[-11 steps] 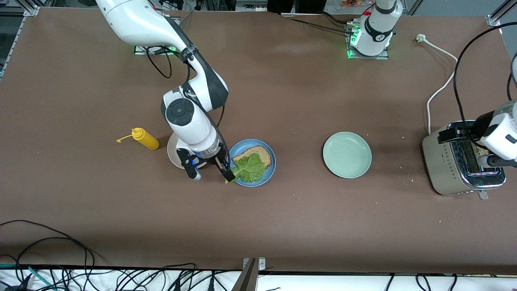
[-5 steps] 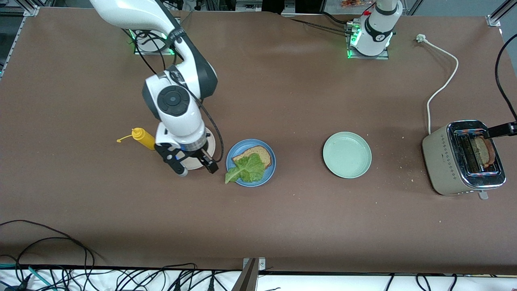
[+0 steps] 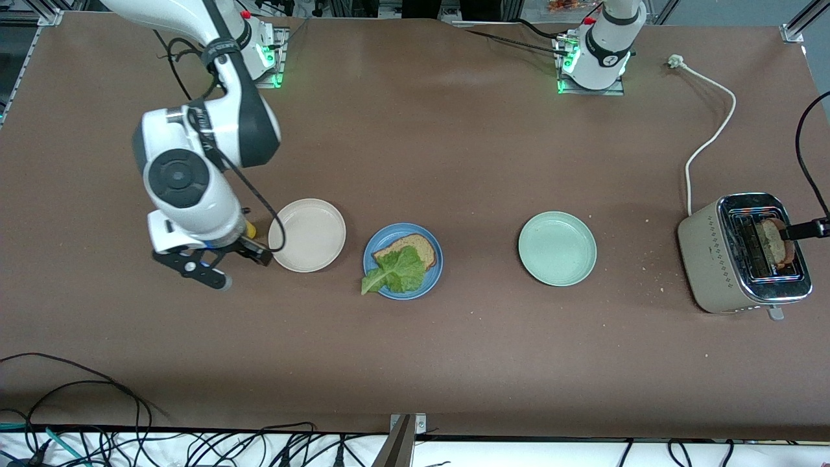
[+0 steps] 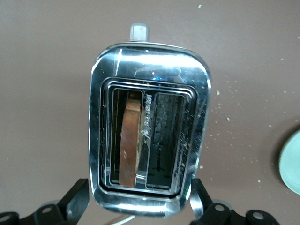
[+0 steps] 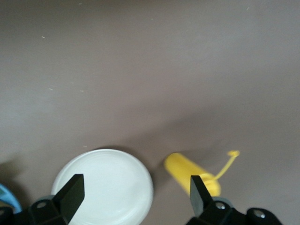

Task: Make sandwich in blue plate with both arms
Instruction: 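Move the right gripper to the mustard while the left gripper grasps bread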

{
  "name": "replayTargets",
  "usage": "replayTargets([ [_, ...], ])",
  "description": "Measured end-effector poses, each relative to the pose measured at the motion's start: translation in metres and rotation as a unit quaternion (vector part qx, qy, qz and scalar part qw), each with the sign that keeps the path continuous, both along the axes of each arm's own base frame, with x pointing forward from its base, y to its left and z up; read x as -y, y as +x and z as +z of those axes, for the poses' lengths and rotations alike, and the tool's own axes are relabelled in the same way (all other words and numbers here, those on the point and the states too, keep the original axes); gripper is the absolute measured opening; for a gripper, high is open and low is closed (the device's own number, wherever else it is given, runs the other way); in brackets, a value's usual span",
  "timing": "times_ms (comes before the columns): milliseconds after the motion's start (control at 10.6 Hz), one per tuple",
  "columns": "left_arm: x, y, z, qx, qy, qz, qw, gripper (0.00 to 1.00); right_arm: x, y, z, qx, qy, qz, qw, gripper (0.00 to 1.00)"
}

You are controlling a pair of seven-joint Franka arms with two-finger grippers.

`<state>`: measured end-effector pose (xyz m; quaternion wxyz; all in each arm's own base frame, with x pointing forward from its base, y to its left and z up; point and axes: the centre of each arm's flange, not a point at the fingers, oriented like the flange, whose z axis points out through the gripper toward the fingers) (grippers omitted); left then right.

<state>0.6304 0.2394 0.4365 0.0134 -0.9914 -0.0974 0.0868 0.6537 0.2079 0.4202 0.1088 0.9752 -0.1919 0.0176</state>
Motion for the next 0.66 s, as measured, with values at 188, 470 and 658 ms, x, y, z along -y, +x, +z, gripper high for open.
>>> replayTargets([
  [188,-0.009,0.003,-0.028,-0.012,-0.003,0.004,1.000,0.96,0.049,0.000,0.025,-0.038,-0.014,0.069,0.997,1.00],
  [470,-0.010,0.006,-0.060,-0.035,-0.009,0.003,0.999,0.92,0.125,-0.008,0.048,-0.081,-0.012,0.159,0.984,0.96],
  [658,-0.013,0.004,-0.068,-0.051,0.008,-0.004,0.999,0.83,0.157,-0.024,0.043,-0.099,0.016,0.169,0.980,0.96],
])
